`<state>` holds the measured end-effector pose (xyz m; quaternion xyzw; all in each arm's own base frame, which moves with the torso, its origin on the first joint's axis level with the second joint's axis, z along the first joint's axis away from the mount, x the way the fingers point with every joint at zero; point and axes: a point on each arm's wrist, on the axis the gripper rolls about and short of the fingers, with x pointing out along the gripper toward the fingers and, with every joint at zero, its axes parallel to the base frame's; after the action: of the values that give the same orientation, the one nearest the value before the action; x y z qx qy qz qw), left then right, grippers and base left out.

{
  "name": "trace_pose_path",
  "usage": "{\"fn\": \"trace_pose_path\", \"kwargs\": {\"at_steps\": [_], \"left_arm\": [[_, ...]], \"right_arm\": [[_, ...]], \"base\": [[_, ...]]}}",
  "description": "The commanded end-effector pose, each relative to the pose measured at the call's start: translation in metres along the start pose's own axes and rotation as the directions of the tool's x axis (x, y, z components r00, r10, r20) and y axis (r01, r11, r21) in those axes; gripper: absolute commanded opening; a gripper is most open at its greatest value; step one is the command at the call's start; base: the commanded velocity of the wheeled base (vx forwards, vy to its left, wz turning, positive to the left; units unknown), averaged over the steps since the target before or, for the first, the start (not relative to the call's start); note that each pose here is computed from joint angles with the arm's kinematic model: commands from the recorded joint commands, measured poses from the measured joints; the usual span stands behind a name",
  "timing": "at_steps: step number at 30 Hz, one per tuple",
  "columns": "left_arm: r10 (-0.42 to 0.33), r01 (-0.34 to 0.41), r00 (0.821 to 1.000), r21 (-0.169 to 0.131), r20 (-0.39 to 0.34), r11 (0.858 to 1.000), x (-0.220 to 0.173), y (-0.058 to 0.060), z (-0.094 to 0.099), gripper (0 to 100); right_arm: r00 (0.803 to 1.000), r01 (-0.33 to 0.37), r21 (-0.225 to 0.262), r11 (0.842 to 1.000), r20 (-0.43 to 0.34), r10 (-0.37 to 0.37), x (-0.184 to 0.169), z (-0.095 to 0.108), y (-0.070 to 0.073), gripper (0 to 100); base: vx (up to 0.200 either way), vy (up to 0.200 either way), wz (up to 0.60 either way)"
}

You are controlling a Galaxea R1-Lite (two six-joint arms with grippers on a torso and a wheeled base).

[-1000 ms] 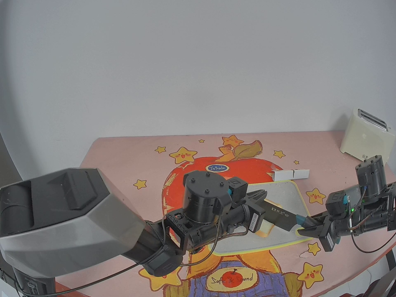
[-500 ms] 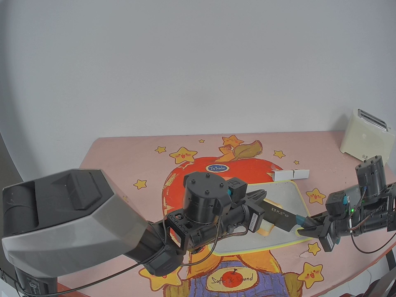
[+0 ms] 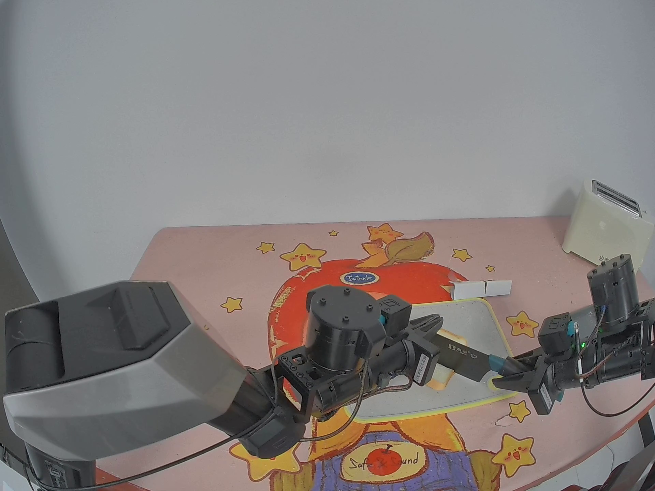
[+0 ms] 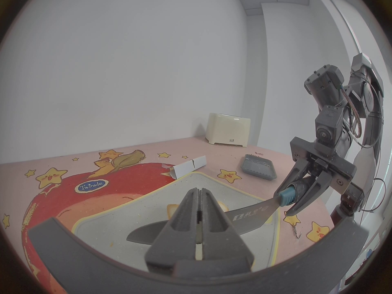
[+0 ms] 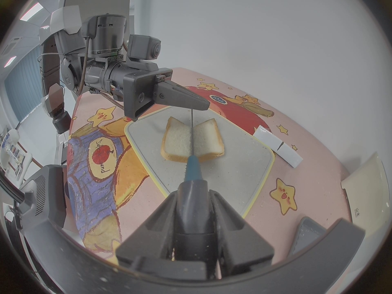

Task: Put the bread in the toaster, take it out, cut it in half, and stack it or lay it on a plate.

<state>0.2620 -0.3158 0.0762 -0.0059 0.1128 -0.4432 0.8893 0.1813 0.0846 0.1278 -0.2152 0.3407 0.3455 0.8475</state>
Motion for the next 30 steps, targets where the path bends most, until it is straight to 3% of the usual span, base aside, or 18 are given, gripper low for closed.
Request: {"fn": "trace_pose_path", "kwargs": {"at_steps": [1,8,16,24,30], "left_arm": [[-0.001,0.001,1.0,0.0,0.013,1.0,0.0,0.0,0.004,0],[-0.001,0.001,1.0,0.0,0.01,1.0,0.002,0.0,0.002,0],[-0.001,0.001,1.0,0.001,0.016,1.0,0.001,0.0,0.004,0],[0.0,0.0,1.0,0.0,0.018,1.0,0.001,0.001,0.004,0],[0.0,0.0,1.0,0.001,0.019,1.0,0.001,0.001,0.004,0]], "right_arm": [[1.0,-0.011,0.005,1.0,-0.023,0.011,0.002,-0.009,0.003,0],[0.999,-0.018,0.009,1.0,-0.034,0.019,0.003,-0.013,0.005,0],[1.0,0.003,0.01,1.0,0.022,-0.003,-0.002,0.004,-0.001,0],[0.999,-0.022,0.025,0.999,-0.047,0.024,0.004,-0.017,0.007,0],[1.0,-0.012,0.019,1.0,-0.019,0.012,0.001,-0.01,0.004,0]], "base": [[0.0,0.0,0.0],[0.0,0.0,0.0],[0.0,0.0,0.0],[0.0,0.0,0.0],[0.0,0.0,0.0]]}}
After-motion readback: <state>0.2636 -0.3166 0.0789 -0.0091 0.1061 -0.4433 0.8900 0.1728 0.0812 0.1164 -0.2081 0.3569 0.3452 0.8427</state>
